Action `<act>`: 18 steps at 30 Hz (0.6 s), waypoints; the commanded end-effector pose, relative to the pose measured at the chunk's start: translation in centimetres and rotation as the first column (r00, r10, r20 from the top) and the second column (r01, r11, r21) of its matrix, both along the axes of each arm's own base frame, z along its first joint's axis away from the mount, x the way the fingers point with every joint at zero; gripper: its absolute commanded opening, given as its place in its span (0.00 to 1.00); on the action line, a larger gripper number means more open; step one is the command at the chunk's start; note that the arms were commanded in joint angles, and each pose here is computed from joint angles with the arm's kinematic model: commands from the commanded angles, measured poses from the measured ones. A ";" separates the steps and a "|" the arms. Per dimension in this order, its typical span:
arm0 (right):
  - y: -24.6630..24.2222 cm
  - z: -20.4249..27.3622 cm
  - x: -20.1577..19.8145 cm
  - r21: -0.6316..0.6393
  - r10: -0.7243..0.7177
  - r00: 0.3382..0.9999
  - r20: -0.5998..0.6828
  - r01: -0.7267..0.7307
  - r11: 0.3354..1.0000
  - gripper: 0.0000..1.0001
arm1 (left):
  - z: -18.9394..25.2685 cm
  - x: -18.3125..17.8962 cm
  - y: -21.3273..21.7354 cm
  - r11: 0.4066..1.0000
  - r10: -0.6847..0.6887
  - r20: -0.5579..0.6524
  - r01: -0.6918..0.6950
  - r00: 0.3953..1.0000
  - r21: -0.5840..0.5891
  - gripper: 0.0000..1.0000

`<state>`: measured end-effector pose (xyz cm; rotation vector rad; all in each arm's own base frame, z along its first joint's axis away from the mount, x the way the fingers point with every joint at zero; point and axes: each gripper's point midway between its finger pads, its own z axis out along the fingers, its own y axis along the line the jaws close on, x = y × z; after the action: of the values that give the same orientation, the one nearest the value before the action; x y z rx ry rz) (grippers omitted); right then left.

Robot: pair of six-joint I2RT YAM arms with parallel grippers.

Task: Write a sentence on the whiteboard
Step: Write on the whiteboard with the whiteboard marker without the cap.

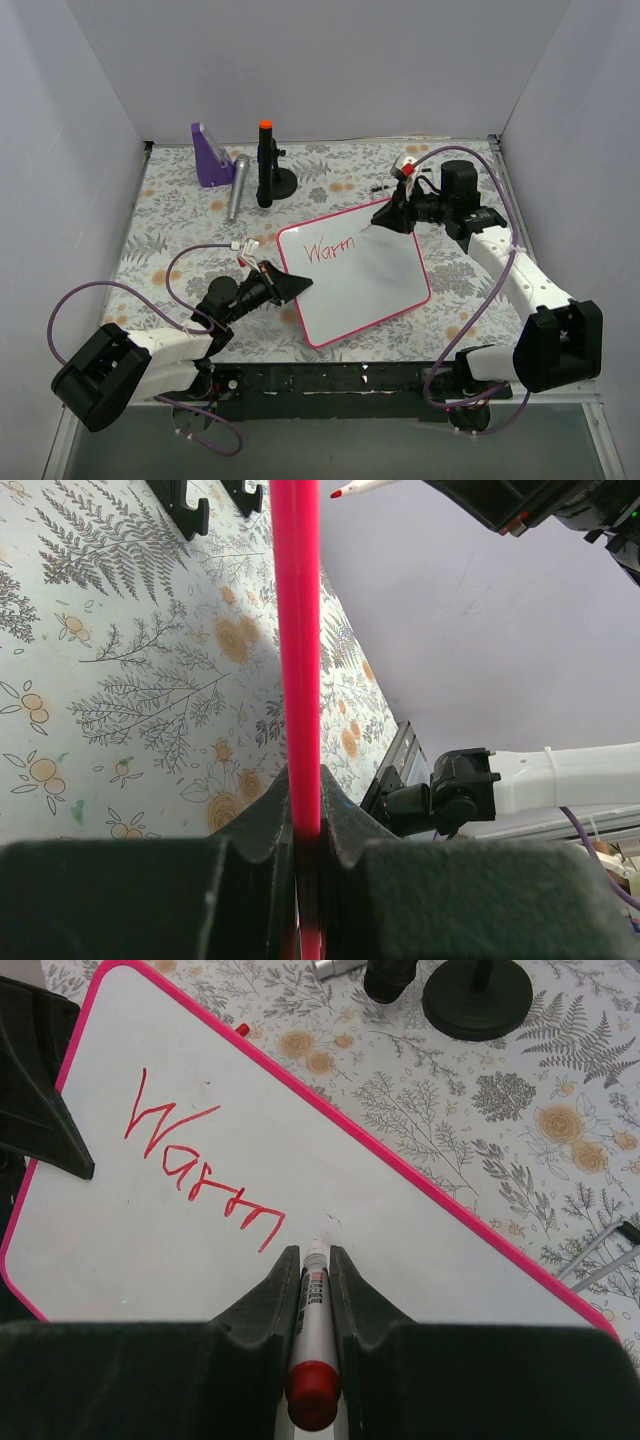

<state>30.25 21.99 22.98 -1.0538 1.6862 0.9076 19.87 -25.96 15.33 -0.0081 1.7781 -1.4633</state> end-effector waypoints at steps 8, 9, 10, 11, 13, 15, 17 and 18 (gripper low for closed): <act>1.6 -0.2 0.0 0.025 0.035 0.999 -0.008 -0.035 0.999 0.01 | 3.5 -0.4 -0.3 0.997 -0.020 0.119 0.029 0.993 -0.075 0.00; 1.6 -0.4 -0.1 0.025 0.037 0.999 -0.014 -0.037 0.999 0.01 | 3.4 -0.4 -0.3 0.997 -0.020 0.117 0.029 0.993 -0.073 0.00; 1.7 -0.4 -0.2 0.027 0.042 0.999 -0.015 -0.041 0.999 0.01 | 3.5 -0.4 -0.3 0.997 -0.020 0.119 0.029 0.993 -0.075 0.00; 1.8 -0.5 -0.4 0.027 0.047 0.999 -0.019 -0.047 0.999 0.01 | 3.5 -0.4 -0.3 0.997 -0.020 0.121 0.029 0.993 -0.076 0.00; 1.8 -0.9 -0.4 0.022 0.045 0.999 -0.024 -0.044 0.999 0.01 | 3.5 -0.4 -0.3 0.997 -0.020 0.121 0.029 0.992 -0.076 0.00; 1.9 -1.1 -0.5 0.021 0.046 0.998 -0.030 -0.045 0.999 0.01 | 3.4 -0.4 -0.3 0.997 -0.022 0.119 0.031 0.993 -0.075 0.00; 2.0 -1.3 -0.3 0.017 0.041 0.998 -0.038 -0.041 0.999 0.01 | 3.5 -0.4 -0.3 0.997 -0.022 0.121 0.031 0.992 -0.076 0.00; 1.9 -1.4 -0.2 0.016 0.035 0.999 -0.038 -0.035 0.999 0.01 | 3.5 -0.4 -0.3 0.997 -0.022 0.122 0.031 0.992 -0.077 0.00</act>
<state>29.77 23.53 21.65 -1.0668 1.7152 0.9590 19.86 -25.96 15.33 -0.0078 1.7782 -1.4636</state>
